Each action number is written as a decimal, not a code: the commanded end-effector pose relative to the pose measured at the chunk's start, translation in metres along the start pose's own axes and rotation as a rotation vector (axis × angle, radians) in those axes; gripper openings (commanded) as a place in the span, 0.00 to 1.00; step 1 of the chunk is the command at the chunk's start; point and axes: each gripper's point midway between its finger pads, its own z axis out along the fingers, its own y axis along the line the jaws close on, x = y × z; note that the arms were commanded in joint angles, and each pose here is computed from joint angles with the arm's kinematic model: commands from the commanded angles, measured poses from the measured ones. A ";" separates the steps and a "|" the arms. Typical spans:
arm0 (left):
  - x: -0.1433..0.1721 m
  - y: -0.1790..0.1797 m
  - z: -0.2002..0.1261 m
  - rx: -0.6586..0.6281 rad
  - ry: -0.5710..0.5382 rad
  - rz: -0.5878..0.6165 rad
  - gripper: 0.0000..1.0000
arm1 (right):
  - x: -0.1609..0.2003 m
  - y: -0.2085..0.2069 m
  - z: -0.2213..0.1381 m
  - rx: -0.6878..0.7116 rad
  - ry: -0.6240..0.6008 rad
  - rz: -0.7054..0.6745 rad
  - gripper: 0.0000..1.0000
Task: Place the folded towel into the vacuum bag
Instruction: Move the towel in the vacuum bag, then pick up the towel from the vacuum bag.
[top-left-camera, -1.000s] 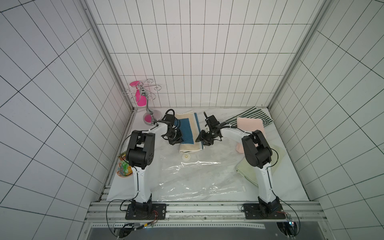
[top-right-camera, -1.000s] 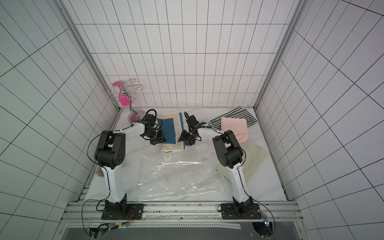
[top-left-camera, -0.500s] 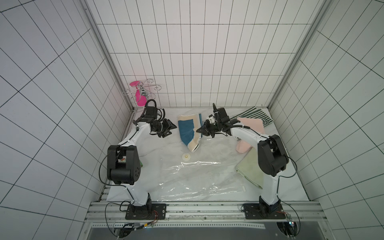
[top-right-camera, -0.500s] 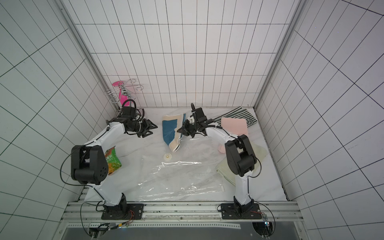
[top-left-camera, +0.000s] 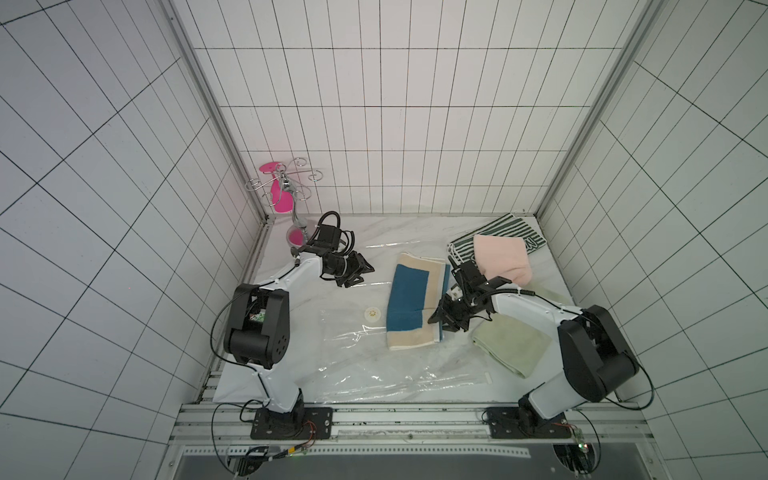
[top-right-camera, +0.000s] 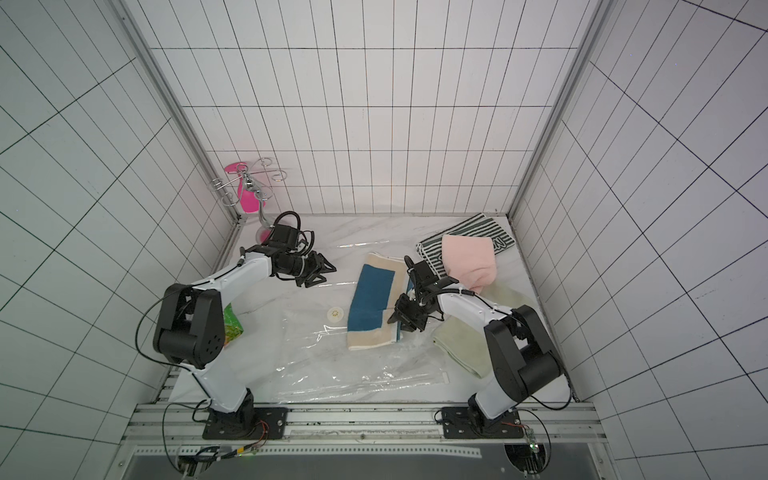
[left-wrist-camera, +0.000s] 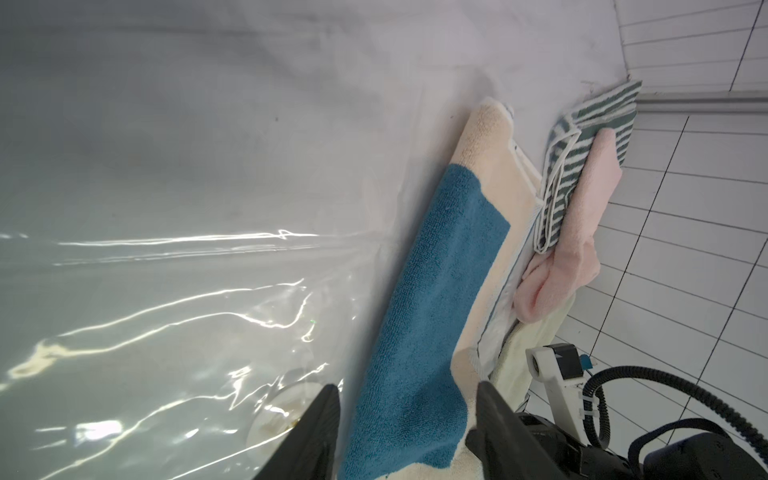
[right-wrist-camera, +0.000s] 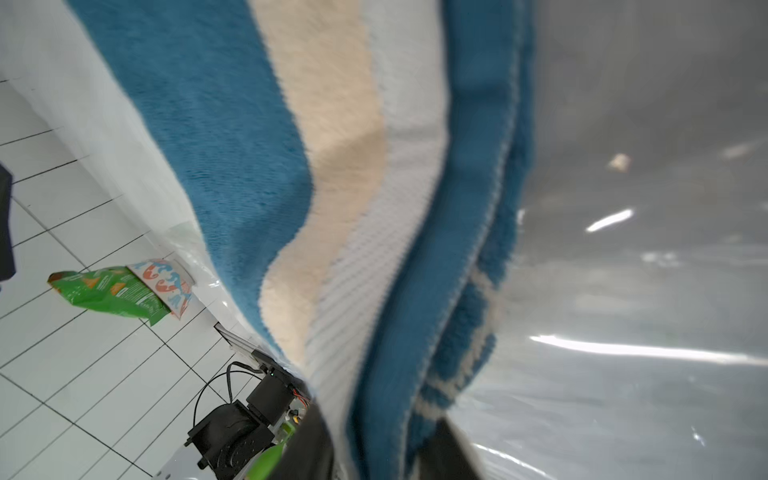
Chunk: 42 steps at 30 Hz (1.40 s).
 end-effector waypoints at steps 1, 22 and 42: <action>-0.011 -0.019 0.001 -0.007 -0.048 0.074 0.54 | 0.001 -0.022 -0.012 0.103 -0.042 -0.029 0.53; 0.039 -0.010 0.079 -0.076 0.081 0.230 0.54 | -0.151 0.021 0.006 0.213 -0.246 -0.132 0.56; 0.025 -0.046 0.054 -0.117 -0.056 0.368 0.00 | -0.145 0.042 -0.017 0.209 -0.314 -0.176 0.08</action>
